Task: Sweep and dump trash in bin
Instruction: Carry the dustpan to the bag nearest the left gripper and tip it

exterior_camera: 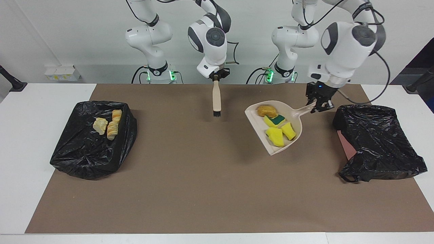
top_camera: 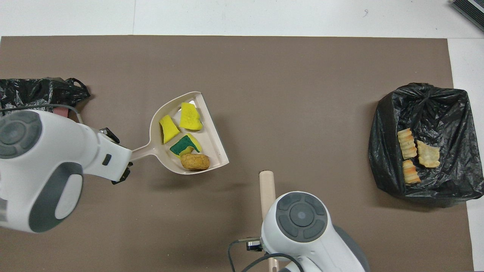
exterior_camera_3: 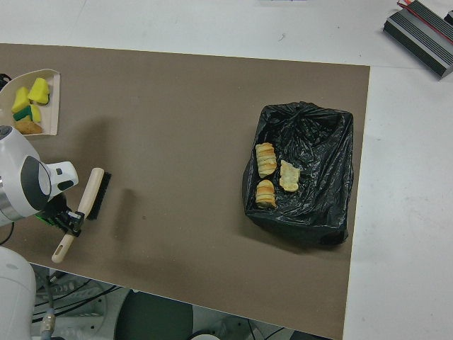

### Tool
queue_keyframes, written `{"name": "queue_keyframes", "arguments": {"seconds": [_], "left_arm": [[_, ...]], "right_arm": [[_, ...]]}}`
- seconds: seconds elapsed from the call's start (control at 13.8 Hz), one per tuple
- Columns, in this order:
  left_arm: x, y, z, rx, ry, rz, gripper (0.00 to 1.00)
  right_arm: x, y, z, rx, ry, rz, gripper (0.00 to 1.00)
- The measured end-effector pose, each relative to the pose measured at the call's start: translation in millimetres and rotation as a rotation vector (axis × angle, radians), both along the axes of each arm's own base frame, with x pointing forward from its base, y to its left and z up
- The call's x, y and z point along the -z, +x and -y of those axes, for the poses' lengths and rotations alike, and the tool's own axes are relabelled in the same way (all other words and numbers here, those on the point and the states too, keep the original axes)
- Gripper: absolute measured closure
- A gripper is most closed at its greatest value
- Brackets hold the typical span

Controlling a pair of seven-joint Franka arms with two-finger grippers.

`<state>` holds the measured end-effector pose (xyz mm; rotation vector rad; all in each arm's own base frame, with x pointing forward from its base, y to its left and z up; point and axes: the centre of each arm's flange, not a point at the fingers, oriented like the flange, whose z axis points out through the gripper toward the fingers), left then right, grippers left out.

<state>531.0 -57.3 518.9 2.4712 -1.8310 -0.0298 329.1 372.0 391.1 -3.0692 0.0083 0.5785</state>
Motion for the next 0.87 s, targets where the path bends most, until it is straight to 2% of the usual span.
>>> {"name": "queue_keyframes", "arguments": {"seconds": [0.29,0.43,0.72,0.87], "left_arm": [[-10,27,-85,0.056,-0.029,0.001,0.68],[-9,30,-126,0.071,-0.035,0.003,0.68],[-25,33,-202,0.106,-0.033,0.026,0.68],[-29,34,-239,0.105,0.004,0.029,0.68]], "right_arm": [[39,-19.0,-33,-0.02,-0.007,-0.007,0.74],[47,-20.6,-29,-0.024,-0.017,-0.003,0.74],[61,-20.6,-24,-0.006,0.005,0.042,0.74],[62,-22.7,-24,-0.017,0.0,0.048,0.59]]}}
